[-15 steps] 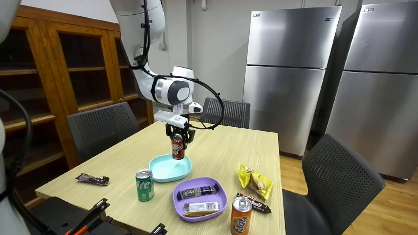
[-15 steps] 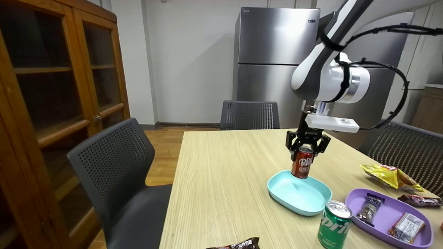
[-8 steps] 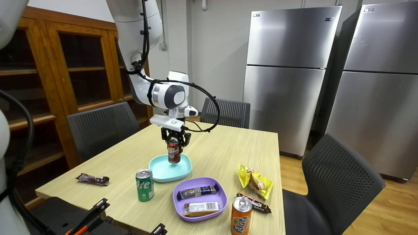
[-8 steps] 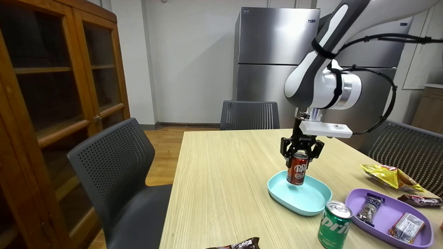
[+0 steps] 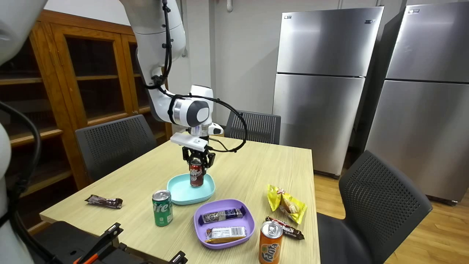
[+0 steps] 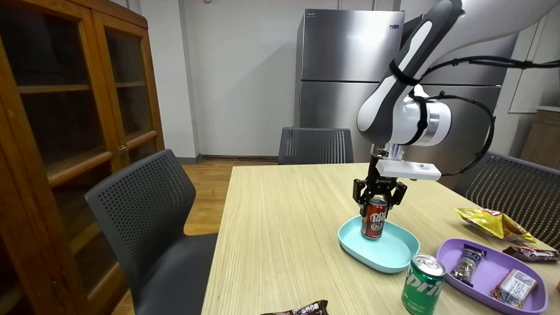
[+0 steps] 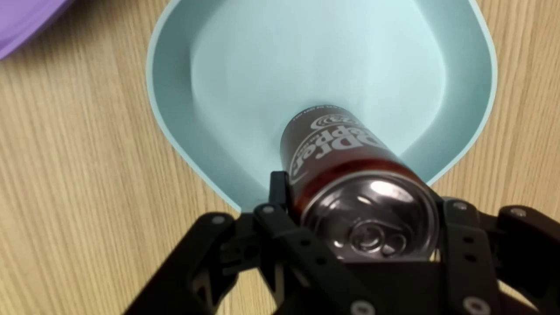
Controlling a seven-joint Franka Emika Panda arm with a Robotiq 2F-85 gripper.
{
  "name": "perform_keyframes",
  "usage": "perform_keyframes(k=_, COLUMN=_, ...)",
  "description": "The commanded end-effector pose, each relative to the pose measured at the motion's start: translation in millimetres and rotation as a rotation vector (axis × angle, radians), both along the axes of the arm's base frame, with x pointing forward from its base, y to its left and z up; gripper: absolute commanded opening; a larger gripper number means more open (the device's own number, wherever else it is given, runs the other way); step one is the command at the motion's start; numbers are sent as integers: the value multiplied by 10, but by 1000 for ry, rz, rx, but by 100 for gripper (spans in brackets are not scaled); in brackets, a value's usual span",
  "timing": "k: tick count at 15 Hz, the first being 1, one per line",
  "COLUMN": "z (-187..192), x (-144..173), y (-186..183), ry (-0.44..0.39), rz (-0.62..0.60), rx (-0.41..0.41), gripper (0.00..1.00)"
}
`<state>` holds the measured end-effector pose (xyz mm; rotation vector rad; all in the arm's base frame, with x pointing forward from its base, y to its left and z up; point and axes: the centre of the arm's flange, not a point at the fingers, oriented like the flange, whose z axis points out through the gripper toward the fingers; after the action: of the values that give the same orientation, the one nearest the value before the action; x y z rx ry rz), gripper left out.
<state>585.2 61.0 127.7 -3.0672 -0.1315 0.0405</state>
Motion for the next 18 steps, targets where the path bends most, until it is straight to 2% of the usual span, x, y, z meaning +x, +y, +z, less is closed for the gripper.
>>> perform_keyframes(k=1, z=-13, x=92, y=17, ry=-10, rz=5, rx=-22, gripper=38)
perform_keyframes(k=2, z=-15, x=89, y=12, ry=-3, rz=6, rx=-23, gripper=88)
perform_keyframes(k=3, z=-11, x=76, y=6, ry=-1, rz=7, rx=-23, gripper=89)
perform_keyframes(k=4, z=19, x=45, y=1, ry=-4, rz=12, rx=-20, gripper=96)
perform_keyframes(k=6, z=87, x=-15, y=-3, ry=-9, rz=23, rx=-6, gripper=100)
perform_keyframes(k=11, z=310, x=-148, y=9, ry=-26, rz=44, rx=-8, gripper=100)
perform_keyframes(k=18, z=708, x=-520, y=-21, ry=-53, rz=99, rx=9, gripper=100)
